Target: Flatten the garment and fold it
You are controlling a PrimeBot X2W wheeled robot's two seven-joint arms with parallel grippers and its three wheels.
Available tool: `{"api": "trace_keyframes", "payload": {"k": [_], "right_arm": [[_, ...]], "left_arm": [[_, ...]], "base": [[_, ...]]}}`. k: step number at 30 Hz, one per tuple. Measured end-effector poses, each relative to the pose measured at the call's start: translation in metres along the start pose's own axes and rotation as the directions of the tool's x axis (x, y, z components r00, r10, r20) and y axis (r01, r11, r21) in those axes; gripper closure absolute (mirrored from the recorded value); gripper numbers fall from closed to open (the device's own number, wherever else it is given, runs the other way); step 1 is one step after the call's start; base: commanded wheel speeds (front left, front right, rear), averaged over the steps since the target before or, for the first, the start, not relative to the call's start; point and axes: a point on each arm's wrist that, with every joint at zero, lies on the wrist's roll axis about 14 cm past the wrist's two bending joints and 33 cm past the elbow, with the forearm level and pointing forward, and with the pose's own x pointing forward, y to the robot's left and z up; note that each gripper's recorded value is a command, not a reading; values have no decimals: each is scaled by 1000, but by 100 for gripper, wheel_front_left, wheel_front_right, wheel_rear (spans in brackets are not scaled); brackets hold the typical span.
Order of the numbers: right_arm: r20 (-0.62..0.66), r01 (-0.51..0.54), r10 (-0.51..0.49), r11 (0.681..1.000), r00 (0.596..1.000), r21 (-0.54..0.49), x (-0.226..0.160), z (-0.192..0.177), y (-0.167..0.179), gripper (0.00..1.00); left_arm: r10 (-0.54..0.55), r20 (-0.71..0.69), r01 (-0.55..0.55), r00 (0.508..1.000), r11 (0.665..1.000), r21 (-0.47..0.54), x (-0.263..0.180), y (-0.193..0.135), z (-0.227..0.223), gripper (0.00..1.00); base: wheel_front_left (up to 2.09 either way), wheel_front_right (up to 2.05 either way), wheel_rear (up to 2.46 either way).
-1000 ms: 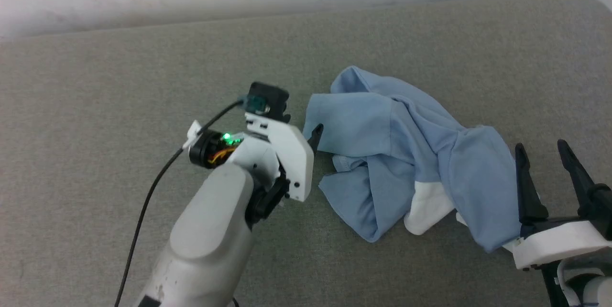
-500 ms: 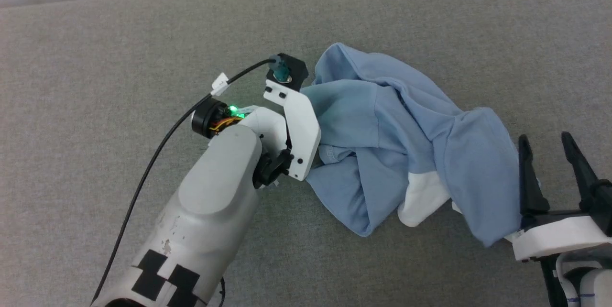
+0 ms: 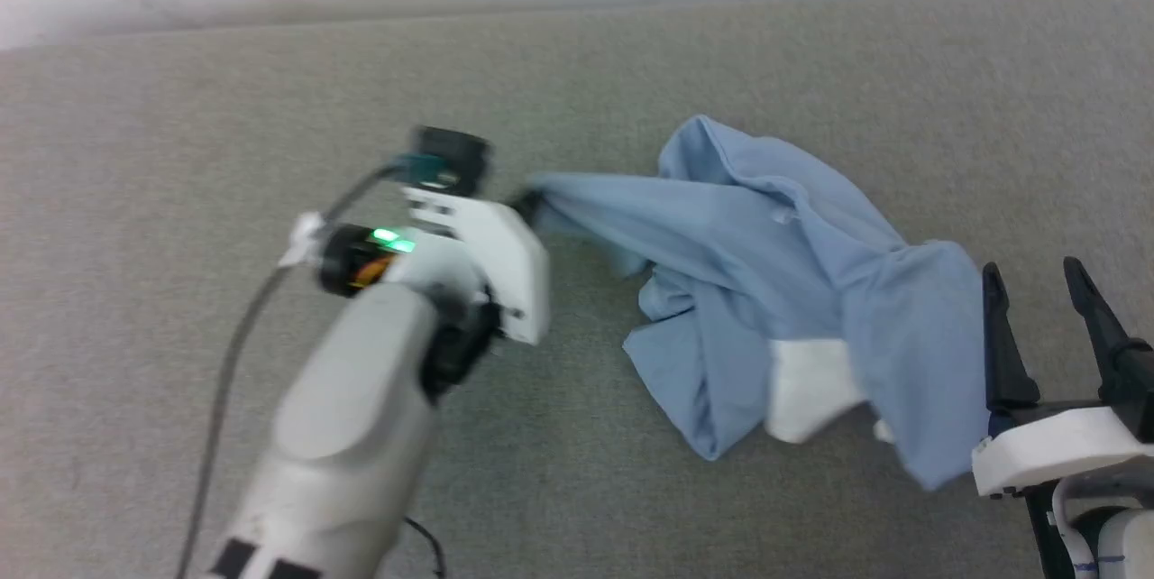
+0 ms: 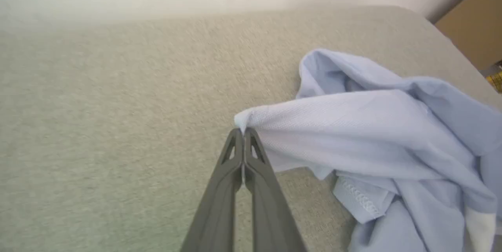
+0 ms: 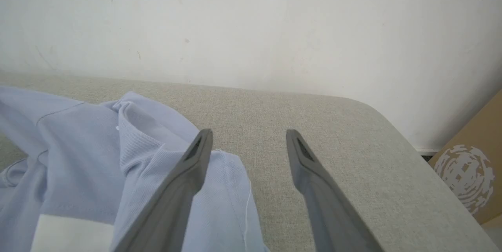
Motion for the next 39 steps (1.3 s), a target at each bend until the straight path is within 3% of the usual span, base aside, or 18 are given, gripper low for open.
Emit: {"api": "trace_keyframes", "payload": {"k": [4,9,13,16,18,19,20,24,29,31,34,39], "right_arm": [[16,-38,38,999,999,2,0,8,12,0],[15,-92,92,996,996,7,1,11,30,0],[18,-142,141,990,990,12,3,14,48,0],[16,-181,181,983,983,17,4,15,62,0],[11,-200,200,980,980,18,5,14,69,0],[7,-207,207,978,978,18,5,14,71,0],[6,-215,214,977,977,18,5,14,74,0],[15,-240,240,971,971,16,4,18,82,0],[32,-312,311,949,950,33,0,28,100,0],[17,-376,376,924,926,62,-5,30,118,0],[-58,-471,480,873,875,125,-13,24,145,0],[-203,-589,613,790,764,171,-16,14,175,0]], "left_arm": [[157,217,-147,963,987,-62,-44,53,44,100],[373,332,-330,866,927,-179,-122,118,48,100],[501,289,-435,816,861,-265,-173,147,13,100],[524,153,-472,838,836,-281,-188,147,-42,100],[493,85,-452,866,844,-288,-187,131,-69,100],[468,69,-431,881,854,-290,-184,123,-78,47],[450,62,-416,891,862,-289,-182,116,-84,0],[459,186,-398,869,870,-291,-184,112,-70,0],[464,473,-402,749,886,-233,-206,113,-27,0],[438,567,-408,698,893,-188,-216,109,-13,0],[396,617,-430,680,897,-103,-222,98,-5,0],[372,664,-453,648,890,-56,-233,78,2,0]], "base": [[0,0,0],[0,0,0],[0,0,0],[0,0,0],[0,0,0],[0,0,0],[0,0,0],[0,0,0],[0,0,0],[0,0,0],[0,0,0],[0,0,0]]}}
